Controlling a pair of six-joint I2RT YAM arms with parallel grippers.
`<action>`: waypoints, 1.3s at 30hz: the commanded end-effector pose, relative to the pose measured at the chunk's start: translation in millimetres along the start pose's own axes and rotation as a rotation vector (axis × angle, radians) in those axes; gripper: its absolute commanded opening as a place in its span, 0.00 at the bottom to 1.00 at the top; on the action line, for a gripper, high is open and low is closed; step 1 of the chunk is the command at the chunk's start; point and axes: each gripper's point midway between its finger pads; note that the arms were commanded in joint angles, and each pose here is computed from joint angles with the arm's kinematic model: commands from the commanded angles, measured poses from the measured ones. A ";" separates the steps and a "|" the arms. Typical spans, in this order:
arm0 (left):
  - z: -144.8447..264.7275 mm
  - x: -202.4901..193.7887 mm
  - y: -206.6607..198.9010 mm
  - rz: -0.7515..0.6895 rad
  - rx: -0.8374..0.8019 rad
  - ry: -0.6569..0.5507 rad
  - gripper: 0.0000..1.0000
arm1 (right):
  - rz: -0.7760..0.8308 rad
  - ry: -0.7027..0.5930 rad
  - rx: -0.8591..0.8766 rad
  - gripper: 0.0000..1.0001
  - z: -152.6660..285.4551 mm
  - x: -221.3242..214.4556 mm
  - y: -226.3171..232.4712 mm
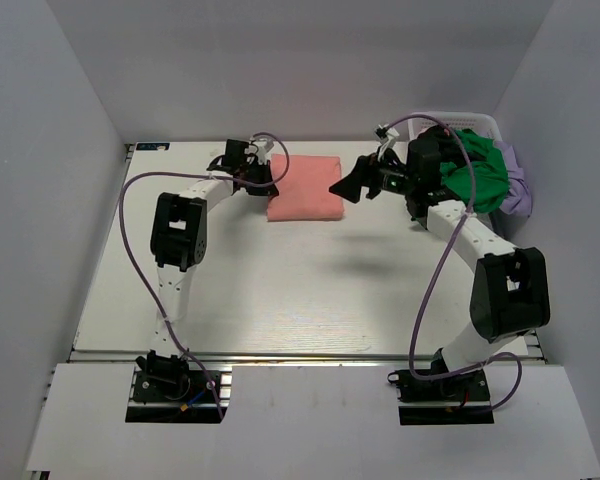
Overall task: Fold and stack the t-shirts
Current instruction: Put the neatly folded tshirt into the corner of the board with the left arm
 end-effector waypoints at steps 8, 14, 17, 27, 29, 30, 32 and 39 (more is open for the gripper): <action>98.6 29.3 83.6 -0.116 0.499 -0.002 0.00 | 0.089 -0.026 -0.188 0.90 31.8 4.1 -15.3; 172.8 39.0 144.4 -0.153 0.711 -0.035 0.00 | 0.094 -0.005 -0.214 0.90 33.5 -2.5 -23.0; 203.0 44.9 178.2 -0.198 0.807 -0.024 0.00 | 0.071 0.006 -0.234 0.90 30.5 -9.5 -32.4; 276.6 86.7 262.1 -0.251 0.941 -0.091 0.00 | 0.005 0.040 -0.207 0.90 17.9 -21.5 -46.7; 279.5 93.0 277.3 -0.265 0.953 -0.097 0.00 | 0.006 0.034 -0.201 0.90 16.5 -17.7 -47.0; 282.3 94.2 285.6 -0.279 0.964 -0.091 0.00 | 0.004 0.034 -0.204 0.90 16.3 -17.0 -50.2; 281.2 107.0 291.2 -0.295 0.972 -0.109 0.00 | 0.002 0.040 -0.202 0.90 14.3 -18.5 -53.2; 287.6 109.1 321.1 -0.208 1.058 -0.147 0.83 | 0.003 0.046 -0.212 0.90 14.9 -11.8 -58.3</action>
Point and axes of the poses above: each gripper's point midway between its finger pads, its own z axis back along the fingers, its own y axis along the line the jaws close on, x = y × z, and after that the axes turned 1 degree about z, right-handed
